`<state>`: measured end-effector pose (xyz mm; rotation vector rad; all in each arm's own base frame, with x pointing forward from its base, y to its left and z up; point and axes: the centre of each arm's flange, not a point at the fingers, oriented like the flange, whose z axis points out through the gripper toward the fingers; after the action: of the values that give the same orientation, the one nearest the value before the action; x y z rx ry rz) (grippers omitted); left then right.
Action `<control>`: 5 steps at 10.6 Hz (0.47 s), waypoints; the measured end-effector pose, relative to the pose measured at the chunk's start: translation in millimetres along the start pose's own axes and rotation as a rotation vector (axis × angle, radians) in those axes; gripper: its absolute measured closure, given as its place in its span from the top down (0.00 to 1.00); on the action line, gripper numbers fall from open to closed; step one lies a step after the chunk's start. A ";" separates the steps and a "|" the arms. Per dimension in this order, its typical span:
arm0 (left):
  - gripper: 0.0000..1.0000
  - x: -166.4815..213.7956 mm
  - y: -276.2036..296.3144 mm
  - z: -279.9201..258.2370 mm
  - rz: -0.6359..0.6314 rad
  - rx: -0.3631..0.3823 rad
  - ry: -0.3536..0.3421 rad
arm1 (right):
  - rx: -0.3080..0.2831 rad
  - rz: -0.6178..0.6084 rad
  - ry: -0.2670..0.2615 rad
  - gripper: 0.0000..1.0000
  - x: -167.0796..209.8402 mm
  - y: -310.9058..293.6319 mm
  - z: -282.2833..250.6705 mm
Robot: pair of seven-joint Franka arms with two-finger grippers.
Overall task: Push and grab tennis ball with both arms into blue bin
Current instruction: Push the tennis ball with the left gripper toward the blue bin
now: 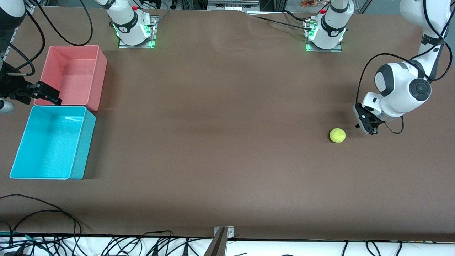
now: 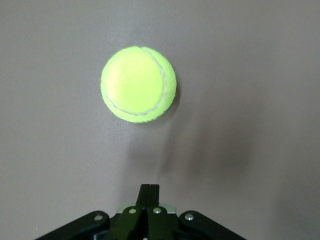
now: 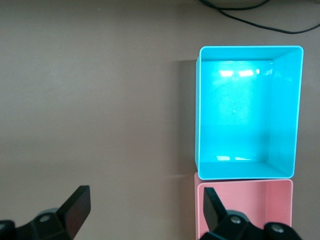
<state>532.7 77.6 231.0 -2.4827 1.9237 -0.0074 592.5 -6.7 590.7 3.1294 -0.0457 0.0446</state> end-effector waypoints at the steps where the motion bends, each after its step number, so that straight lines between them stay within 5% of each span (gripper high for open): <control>1: 0.01 -0.3 -3.6 3.1 0.033 0.006 -0.001 | 0.000 0.000 0.001 1.00 0.1 -0.1 0.0; 5: 0.01 1.2 -17.6 9.2 0.083 0.027 -0.003 | 0.005 0.000 0.001 1.00 0.1 -0.9 -0.1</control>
<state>550.2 80.8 221.9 -2.3835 2.0099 -0.0293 592.6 -5.8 590.8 3.1347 -0.0455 0.0464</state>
